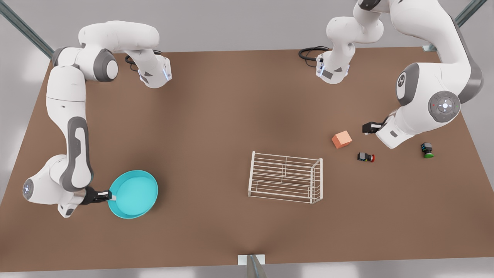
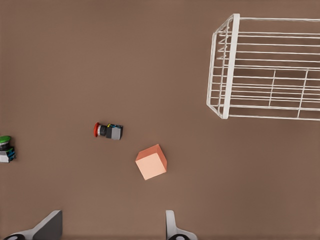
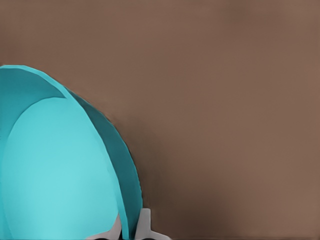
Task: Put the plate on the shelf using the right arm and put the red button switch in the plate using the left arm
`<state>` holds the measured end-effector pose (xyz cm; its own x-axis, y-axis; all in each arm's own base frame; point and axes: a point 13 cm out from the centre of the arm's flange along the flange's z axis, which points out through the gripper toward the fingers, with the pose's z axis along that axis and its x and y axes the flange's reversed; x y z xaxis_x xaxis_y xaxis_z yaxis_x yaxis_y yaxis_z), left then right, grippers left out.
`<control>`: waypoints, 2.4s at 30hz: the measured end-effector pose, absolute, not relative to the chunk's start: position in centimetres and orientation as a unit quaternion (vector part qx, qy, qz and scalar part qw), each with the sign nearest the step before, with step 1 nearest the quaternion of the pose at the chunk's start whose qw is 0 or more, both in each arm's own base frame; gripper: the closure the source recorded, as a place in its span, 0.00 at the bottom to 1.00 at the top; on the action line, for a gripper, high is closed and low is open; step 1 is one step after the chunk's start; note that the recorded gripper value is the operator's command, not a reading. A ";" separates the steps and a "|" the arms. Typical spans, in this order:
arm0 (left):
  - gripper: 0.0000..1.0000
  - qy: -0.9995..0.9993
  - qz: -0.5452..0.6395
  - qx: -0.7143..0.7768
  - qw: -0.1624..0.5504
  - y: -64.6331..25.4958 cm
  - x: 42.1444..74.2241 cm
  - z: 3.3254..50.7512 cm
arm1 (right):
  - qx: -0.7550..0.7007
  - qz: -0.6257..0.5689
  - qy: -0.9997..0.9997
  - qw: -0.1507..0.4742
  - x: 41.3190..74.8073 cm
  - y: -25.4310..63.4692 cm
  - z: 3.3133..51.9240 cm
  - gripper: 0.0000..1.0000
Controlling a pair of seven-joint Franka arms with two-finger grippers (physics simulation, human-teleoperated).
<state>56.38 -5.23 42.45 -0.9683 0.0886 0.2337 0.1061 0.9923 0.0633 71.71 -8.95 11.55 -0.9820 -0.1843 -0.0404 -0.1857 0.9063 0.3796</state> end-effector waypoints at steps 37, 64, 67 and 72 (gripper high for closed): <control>0.00 -0.884 -0.043 0.461 0.066 5.6 51.5 7.0 | -0.140 0.281 0.948 0.060 64.0 57.6 23.5 0.79; 0.00 -0.797 -0.086 0.597 0.014 7.2 53.0 4.1 | -0.036 0.180 0.977 0.104 69.9 40.6 39.0 0.00; 0.16 -0.795 -0.091 0.600 0.020 7.1 52.6 3.6 | 0.013 0.022 0.999 0.036 73.2 17.4 33.1 0.00; 0.28 -0.790 -0.094 0.606 0.023 6.9 52.3 3.4 | 0.018 -0.077 0.997 0.002 68.3 2.8 41.8 0.00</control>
<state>52.34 6.90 3.37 -0.2653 -0.9611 -0.0769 -0.9523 0.2487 0.1769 68.26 2.78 41.81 -0.9994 0.0352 -0.0077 0.0359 0.9876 -0.1529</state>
